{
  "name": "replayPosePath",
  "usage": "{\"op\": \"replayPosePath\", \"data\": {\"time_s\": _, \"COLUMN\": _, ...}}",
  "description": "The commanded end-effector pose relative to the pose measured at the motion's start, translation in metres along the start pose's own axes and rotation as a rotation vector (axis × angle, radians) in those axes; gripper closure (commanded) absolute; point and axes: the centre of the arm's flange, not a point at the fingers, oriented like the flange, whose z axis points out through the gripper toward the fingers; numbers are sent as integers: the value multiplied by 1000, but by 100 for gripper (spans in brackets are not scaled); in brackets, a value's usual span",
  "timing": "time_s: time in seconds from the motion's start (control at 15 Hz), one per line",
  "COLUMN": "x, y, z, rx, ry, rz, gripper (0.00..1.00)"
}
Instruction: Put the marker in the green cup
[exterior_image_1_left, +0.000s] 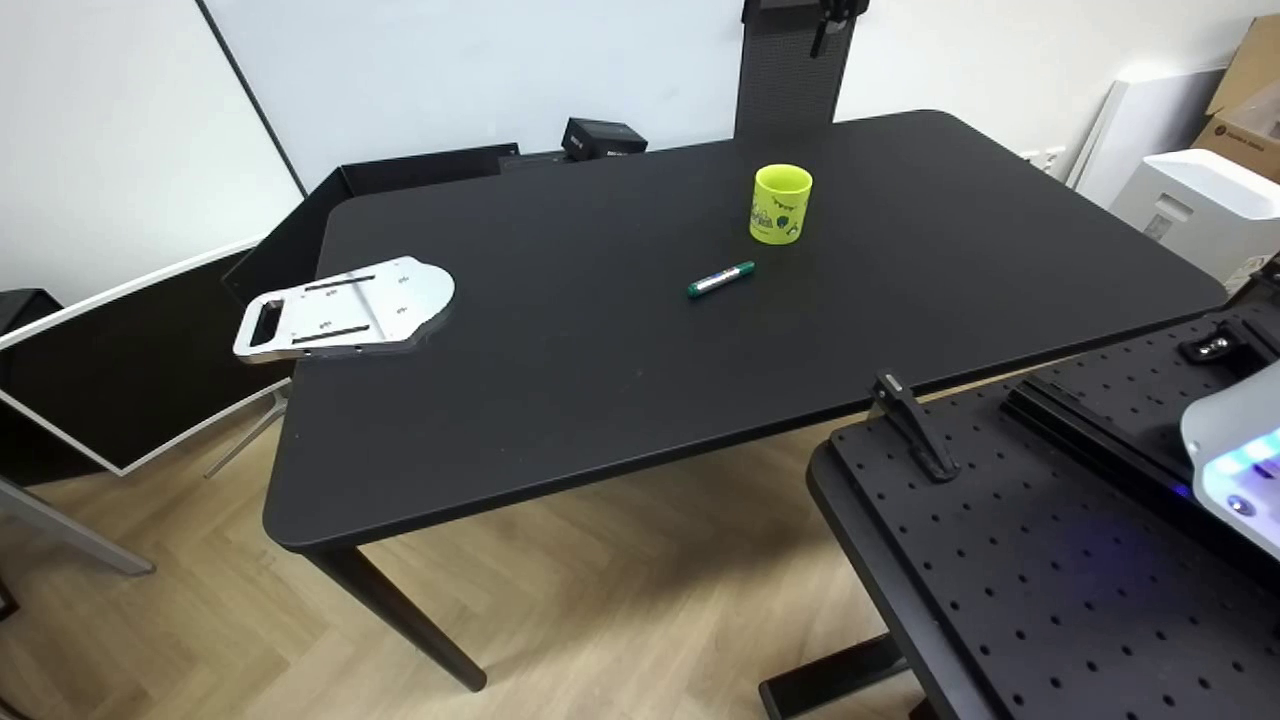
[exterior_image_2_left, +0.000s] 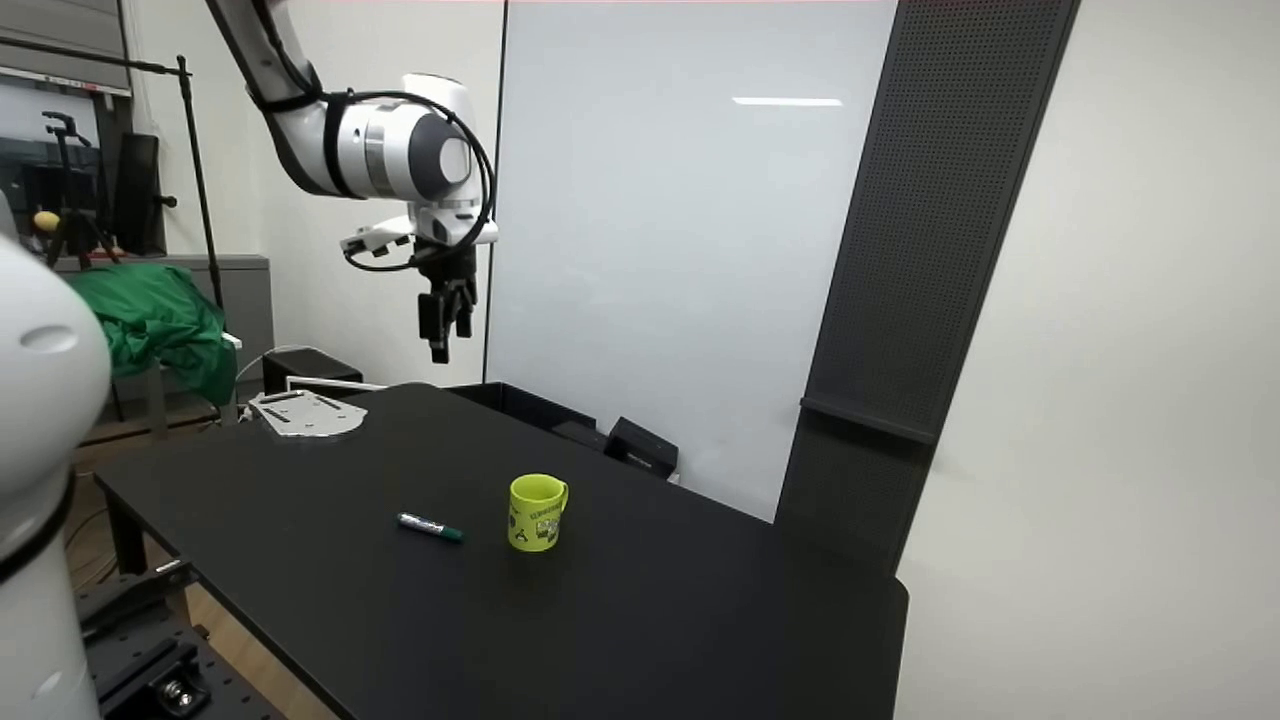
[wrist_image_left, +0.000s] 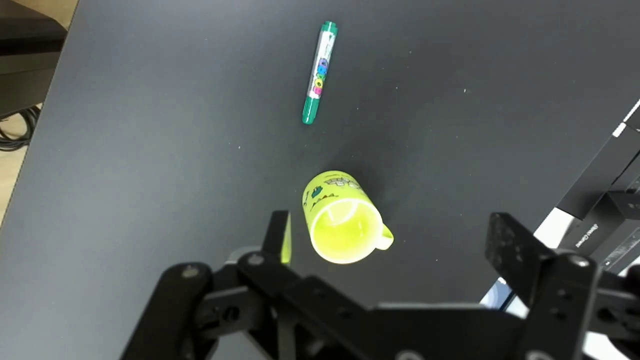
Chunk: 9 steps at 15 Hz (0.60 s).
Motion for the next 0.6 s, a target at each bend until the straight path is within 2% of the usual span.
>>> {"op": "replayPosePath", "data": {"time_s": 0.0, "x": -2, "y": -2, "z": 4, "rx": -5, "ry": -5, "rz": -4, "gripper": 0}}
{"op": "replayPosePath", "data": {"time_s": 0.53, "x": 1, "y": -1, "z": 5, "rx": -7, "ry": -4, "rz": -3, "gripper": 0}}
